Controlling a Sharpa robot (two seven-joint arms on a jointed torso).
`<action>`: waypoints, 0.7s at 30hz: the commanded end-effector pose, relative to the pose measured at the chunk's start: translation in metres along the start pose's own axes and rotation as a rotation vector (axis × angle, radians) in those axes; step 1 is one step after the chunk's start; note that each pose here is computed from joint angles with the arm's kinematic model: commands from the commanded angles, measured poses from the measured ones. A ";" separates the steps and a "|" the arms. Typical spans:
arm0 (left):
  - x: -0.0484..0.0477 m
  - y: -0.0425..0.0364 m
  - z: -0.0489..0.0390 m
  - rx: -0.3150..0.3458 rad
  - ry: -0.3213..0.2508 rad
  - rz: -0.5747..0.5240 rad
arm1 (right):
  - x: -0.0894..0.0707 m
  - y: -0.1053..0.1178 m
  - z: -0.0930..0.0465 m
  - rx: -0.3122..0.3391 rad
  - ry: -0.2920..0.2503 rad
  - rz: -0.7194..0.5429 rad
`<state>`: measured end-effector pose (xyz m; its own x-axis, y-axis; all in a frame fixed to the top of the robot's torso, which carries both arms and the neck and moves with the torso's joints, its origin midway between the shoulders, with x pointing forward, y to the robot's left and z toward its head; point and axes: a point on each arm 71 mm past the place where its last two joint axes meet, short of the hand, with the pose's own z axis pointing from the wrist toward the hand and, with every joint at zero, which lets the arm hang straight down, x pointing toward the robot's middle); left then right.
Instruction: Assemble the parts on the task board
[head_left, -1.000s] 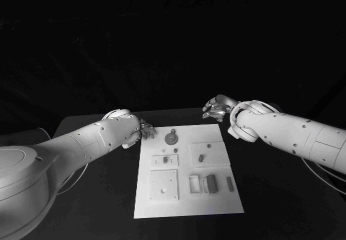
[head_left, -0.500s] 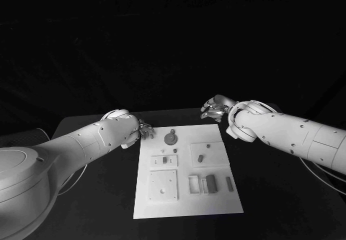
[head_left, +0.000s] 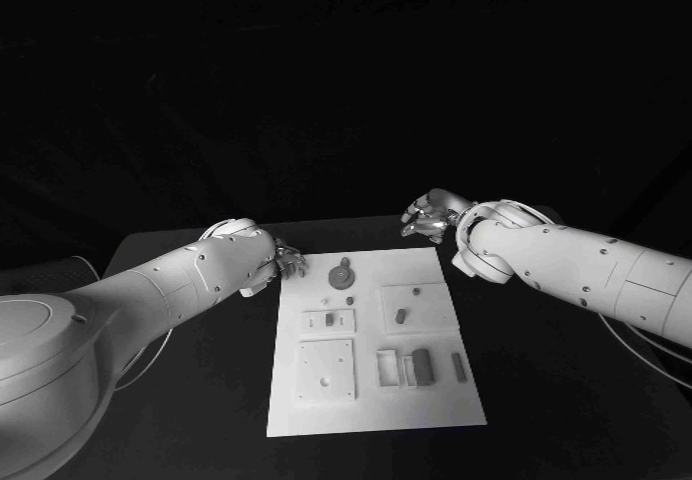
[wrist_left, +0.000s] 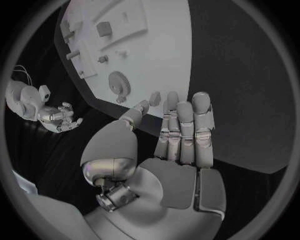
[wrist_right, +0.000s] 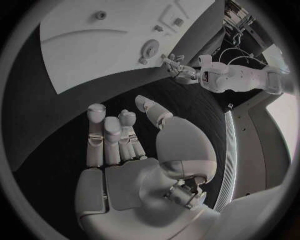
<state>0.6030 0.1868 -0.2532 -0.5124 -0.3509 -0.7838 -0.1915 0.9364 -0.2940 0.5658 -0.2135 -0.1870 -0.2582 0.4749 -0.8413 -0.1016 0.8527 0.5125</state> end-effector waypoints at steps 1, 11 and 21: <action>0.0036 -0.0050 -0.0003 0.014 0.018 0.002 | 0.001 0.002 0.000 -0.009 0.004 -0.004; 0.0038 -0.0022 0.0003 0.010 0.014 -0.005 | 0.001 0.001 0.000 -0.006 0.003 -0.005; 0.0051 -0.0040 0.0003 0.011 0.023 -0.005 | 0.001 0.002 0.000 -0.008 0.005 -0.005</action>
<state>0.6020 0.1845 -0.2557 -0.5181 -0.3543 -0.7785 -0.1923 0.9351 -0.2976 0.5658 -0.2130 -0.1870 -0.2587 0.4749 -0.8412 -0.1022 0.8525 0.5127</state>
